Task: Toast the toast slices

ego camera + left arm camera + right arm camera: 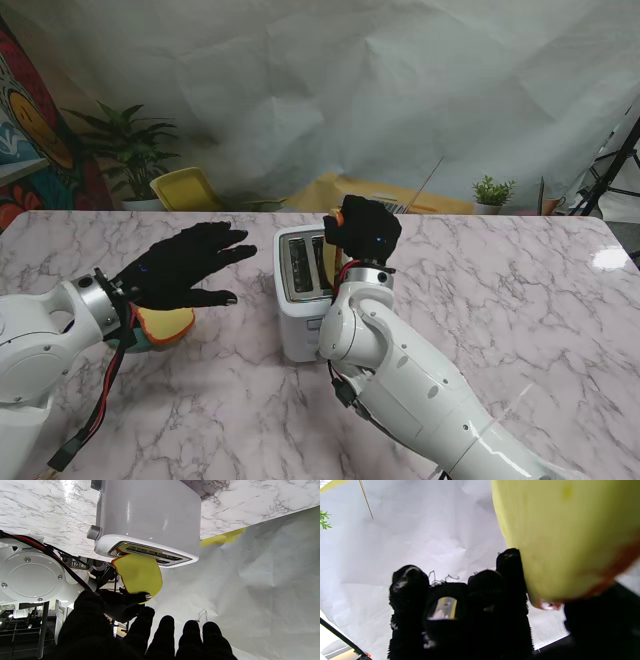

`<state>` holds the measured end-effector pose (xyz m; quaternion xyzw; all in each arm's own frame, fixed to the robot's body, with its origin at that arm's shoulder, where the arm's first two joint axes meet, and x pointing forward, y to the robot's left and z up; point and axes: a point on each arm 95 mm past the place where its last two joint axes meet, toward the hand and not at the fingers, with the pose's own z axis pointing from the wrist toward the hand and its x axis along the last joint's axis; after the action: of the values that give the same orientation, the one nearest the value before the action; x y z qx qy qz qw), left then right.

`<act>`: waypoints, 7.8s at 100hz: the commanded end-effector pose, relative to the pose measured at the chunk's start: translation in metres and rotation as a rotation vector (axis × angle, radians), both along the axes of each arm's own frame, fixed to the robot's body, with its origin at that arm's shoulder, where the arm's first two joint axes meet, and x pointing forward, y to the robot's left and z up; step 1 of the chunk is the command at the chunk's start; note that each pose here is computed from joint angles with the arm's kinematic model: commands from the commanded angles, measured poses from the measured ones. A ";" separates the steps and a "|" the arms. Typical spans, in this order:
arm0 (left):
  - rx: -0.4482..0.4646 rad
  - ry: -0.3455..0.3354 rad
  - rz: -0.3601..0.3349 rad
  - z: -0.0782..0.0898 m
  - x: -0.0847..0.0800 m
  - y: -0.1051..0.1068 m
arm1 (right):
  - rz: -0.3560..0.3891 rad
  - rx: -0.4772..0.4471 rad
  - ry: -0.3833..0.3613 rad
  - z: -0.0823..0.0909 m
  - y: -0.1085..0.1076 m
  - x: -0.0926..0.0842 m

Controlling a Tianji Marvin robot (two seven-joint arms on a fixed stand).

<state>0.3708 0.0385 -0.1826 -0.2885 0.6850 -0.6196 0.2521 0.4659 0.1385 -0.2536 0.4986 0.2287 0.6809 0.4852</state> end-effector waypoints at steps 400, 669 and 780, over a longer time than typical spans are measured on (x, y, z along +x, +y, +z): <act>-0.017 0.006 0.003 -0.014 0.006 -0.006 | 0.103 -0.075 -0.006 -0.023 -0.004 -0.034; -0.026 -0.013 -0.007 -0.013 0.007 -0.011 | 0.132 -0.029 0.281 -0.050 0.014 -0.024; -0.029 -0.019 -0.004 -0.013 0.009 -0.013 | 0.126 -0.109 0.175 -0.001 -0.002 -0.050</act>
<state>0.3805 0.0263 -0.1940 -0.2821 0.6703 -0.6373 0.2549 0.4193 0.1369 -0.2571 0.5113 0.3388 0.6508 0.4475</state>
